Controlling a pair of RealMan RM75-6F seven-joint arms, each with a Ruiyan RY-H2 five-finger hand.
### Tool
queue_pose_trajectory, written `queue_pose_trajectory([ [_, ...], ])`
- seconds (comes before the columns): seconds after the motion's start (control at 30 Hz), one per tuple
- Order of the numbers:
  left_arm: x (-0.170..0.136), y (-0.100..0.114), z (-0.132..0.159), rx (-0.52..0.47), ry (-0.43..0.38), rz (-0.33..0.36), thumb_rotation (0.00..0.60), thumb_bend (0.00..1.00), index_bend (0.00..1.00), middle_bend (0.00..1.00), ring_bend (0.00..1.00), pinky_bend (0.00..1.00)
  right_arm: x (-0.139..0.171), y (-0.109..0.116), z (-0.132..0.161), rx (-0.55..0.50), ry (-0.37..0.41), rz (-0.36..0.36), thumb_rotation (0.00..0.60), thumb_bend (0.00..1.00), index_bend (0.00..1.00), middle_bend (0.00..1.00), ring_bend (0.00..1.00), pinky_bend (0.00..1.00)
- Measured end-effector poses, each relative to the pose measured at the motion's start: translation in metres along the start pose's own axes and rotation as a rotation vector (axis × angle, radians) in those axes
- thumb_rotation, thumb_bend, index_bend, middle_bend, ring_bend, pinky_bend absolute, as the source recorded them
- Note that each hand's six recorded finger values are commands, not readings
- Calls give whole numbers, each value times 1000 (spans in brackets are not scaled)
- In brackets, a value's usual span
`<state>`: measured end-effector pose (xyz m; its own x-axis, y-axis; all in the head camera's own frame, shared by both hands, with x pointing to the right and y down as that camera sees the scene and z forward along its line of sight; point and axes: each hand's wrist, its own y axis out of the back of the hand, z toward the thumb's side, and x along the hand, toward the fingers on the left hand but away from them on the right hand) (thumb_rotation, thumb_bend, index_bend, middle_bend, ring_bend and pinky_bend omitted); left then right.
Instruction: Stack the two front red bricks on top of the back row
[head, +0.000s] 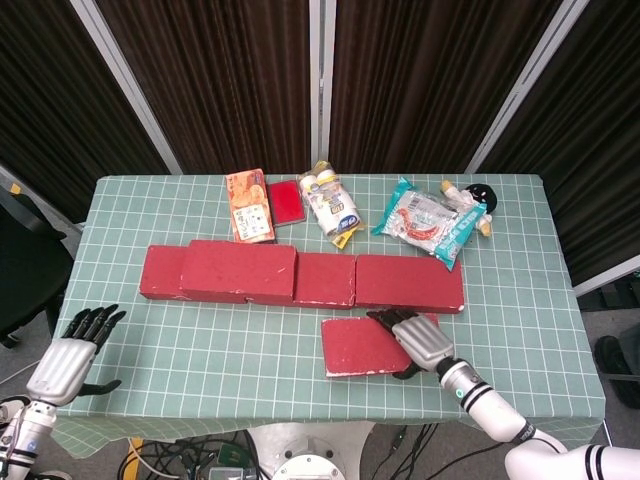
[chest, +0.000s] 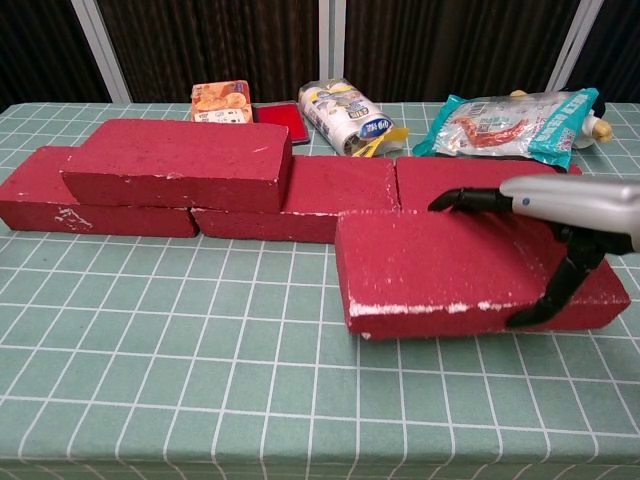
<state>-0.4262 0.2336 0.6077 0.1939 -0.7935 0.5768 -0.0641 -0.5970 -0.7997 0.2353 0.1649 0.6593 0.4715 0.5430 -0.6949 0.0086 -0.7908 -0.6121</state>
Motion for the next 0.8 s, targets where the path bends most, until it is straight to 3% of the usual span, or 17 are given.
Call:
queue_pose_trajectory([
  [0.2,-1,-1,0,-6,-4,-2,600,43,25,0,0,0,-18,49,5,-9,0,-89,600,97,80,219,119,189],
  [0.3,-1,-4,-1,-7,-5,-11,600,43,26,0,0,0,-31,62,5,-8,-8,-93,600,98,78,217,119,176],
  [0.6,-2,-10,-4,-27,2,-31,600,43,25,0,0,0,-77,88,3,-3,-67,-65,600,98,78,216,119,176],
  [0.8,-2,-7,-5,-31,-1,-35,600,43,26,0,0,0,-102,92,3,14,-94,-31,600,97,79,208,119,165],
])
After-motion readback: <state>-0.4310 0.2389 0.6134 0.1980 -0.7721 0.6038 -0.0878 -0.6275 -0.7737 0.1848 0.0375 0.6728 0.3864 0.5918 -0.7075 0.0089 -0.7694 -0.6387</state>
